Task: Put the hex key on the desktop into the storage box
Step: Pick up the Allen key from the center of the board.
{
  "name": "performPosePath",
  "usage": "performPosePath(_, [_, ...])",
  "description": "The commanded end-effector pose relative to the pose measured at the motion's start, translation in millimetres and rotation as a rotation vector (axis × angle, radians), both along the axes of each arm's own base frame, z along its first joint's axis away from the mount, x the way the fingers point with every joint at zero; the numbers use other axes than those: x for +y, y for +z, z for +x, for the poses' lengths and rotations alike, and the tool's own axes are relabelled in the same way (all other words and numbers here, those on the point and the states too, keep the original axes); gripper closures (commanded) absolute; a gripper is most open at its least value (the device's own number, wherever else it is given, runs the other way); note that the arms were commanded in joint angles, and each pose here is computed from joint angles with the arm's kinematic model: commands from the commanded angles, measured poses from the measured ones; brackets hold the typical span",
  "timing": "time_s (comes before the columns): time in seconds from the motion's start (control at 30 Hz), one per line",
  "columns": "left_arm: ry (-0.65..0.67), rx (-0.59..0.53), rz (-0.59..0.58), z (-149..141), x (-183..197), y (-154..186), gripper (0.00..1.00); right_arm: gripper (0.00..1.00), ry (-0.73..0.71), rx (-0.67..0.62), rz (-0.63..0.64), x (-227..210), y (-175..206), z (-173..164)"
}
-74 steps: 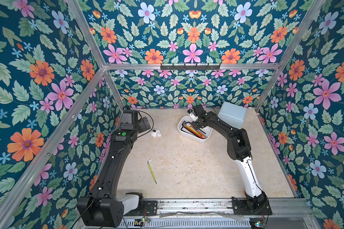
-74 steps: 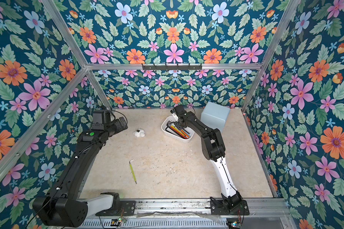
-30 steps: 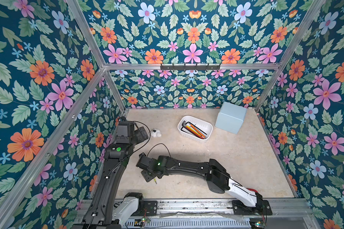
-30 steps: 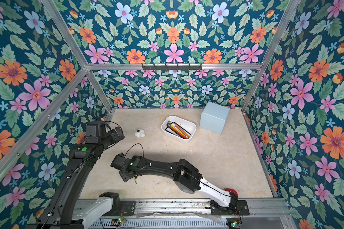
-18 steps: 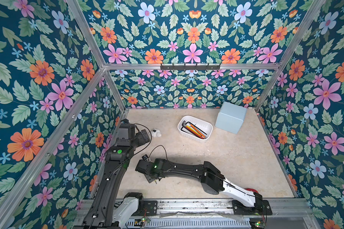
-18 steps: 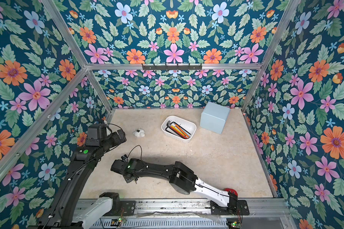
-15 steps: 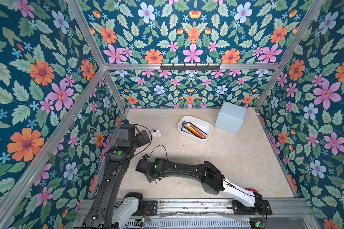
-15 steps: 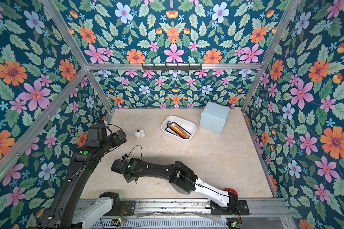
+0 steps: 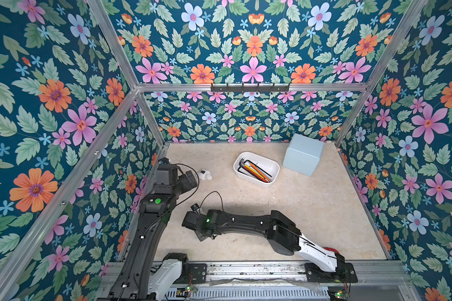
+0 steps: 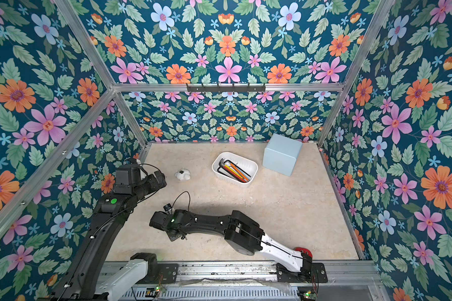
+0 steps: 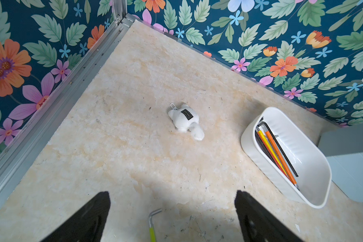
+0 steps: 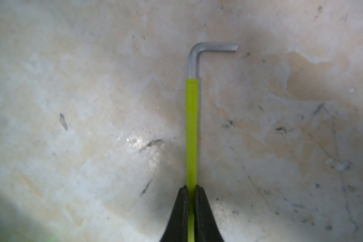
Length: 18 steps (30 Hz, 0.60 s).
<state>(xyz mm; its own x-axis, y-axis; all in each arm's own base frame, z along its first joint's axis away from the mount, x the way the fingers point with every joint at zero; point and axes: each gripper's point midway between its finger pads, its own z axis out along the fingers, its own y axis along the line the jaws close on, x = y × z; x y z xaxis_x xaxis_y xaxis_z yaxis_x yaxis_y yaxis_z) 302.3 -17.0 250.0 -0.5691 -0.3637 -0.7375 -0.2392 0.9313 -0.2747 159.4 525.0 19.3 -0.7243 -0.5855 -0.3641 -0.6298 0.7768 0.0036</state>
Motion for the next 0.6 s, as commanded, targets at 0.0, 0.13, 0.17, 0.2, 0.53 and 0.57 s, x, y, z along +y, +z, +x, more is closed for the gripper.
performPosePath(0.0, [0.026, -0.032, -0.009, 6, 3, 7, 0.01, 1.00, -0.011, -0.001, -0.076, -35, 6, 14])
performPosePath(0.13, [0.045, -0.041, -0.006, 12, 5, 11, 0.00, 1.00, -0.022, -0.039, 0.017, -50, 37, 41])
performPosePath(0.17, [0.050, -0.043, -0.006, 13, 5, 11, 0.00, 1.00, -0.012, -0.041, 0.040, -54, 42, 45])
performPosePath(0.2, [0.055, -0.046, -0.007, 15, 6, 13, 0.01, 1.00, -0.005, -0.049, 0.066, -58, 49, 51])
performPosePath(0.53, [0.104, -0.082, 0.002, 36, 12, 29, 0.01, 1.00, 0.061, -0.200, 0.239, -129, 120, 129])
performPosePath(0.57, [0.111, -0.084, 0.008, 37, 13, 28, 0.01, 1.00, 0.067, -0.223, 0.233, -139, 123, 141])
